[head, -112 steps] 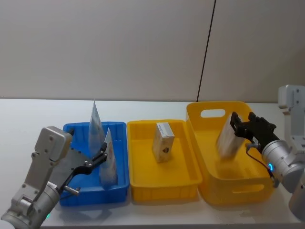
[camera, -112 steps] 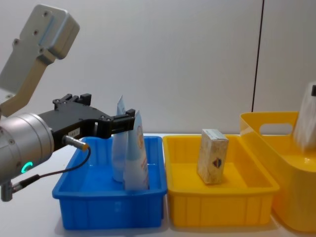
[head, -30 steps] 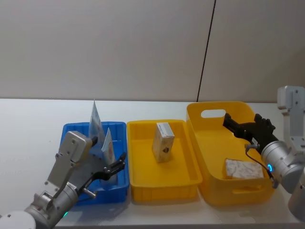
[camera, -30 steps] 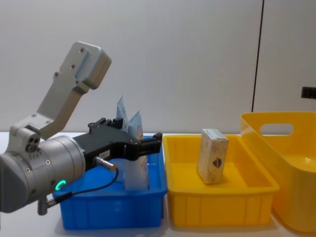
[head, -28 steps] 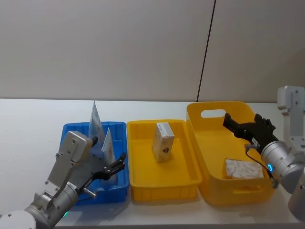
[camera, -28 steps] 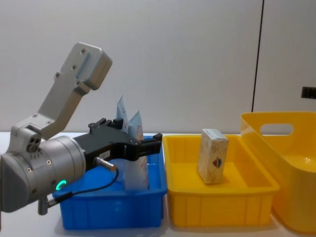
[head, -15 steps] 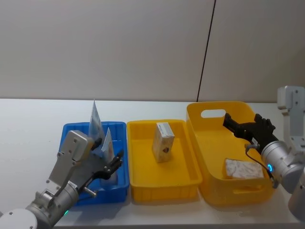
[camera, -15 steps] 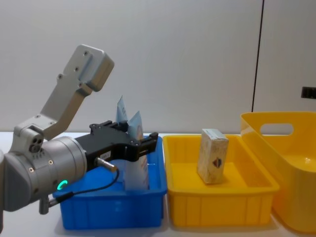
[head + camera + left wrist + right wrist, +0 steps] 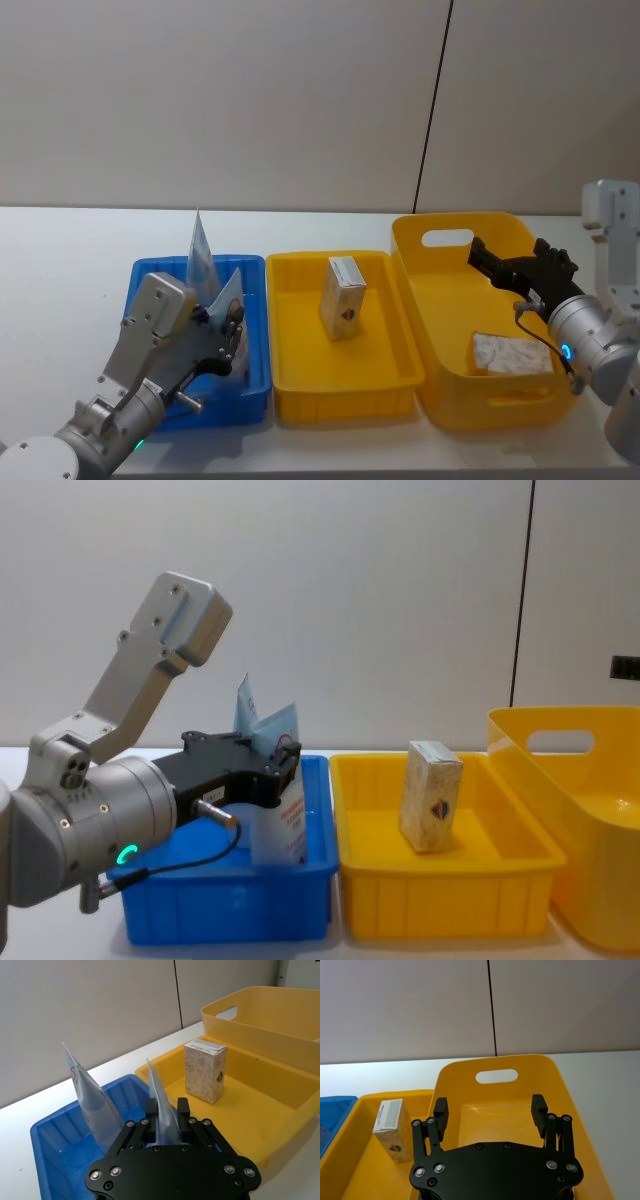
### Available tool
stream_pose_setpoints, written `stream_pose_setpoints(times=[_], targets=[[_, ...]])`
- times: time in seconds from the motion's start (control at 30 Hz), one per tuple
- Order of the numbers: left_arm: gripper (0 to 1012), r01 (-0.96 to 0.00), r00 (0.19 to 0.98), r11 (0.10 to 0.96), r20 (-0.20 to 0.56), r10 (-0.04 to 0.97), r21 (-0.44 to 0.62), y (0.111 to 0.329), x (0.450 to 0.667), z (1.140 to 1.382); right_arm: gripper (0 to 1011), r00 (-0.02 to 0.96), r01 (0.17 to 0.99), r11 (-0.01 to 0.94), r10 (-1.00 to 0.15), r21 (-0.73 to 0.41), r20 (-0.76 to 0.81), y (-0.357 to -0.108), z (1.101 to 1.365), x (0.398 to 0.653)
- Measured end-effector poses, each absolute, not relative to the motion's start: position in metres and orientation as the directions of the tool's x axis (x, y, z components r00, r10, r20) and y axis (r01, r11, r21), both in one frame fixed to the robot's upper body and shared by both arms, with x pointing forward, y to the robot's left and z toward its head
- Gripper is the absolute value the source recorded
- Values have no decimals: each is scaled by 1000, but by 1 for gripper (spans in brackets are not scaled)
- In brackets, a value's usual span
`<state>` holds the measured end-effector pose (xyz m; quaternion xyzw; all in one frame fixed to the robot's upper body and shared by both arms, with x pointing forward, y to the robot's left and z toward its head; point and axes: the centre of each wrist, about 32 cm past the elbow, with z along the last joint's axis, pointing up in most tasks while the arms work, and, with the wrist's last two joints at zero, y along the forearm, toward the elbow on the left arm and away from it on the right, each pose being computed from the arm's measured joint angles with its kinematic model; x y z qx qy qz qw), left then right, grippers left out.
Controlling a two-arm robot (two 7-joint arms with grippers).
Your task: Bimanual collaborative sorting of washing and personal care products
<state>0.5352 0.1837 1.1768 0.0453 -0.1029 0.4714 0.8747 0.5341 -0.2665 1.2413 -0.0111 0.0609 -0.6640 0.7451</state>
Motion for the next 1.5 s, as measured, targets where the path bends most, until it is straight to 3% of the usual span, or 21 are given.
stream_pose_setpoints(times=[0.13,0.47,0.9,1.5], targets=[[149,-834,535,552,223,815,-17,184,535,1177,1003,111,988,118,-991,-97,-76,-267,1241,534],[89,-834,535,552,223,815,-17,183,536,1177,1003,111,988,118,-991,-97,-76,-267,1241,534],[86,-828,542,560,218,812,-27,186,537,1180,1003,111,988,118,-991,-97,-76,-267,1241,534],[85,-775,583,617,223,781,-137,198,537,1241,1003,111,988,118,-991,-98,-76,-267,1241,534]])
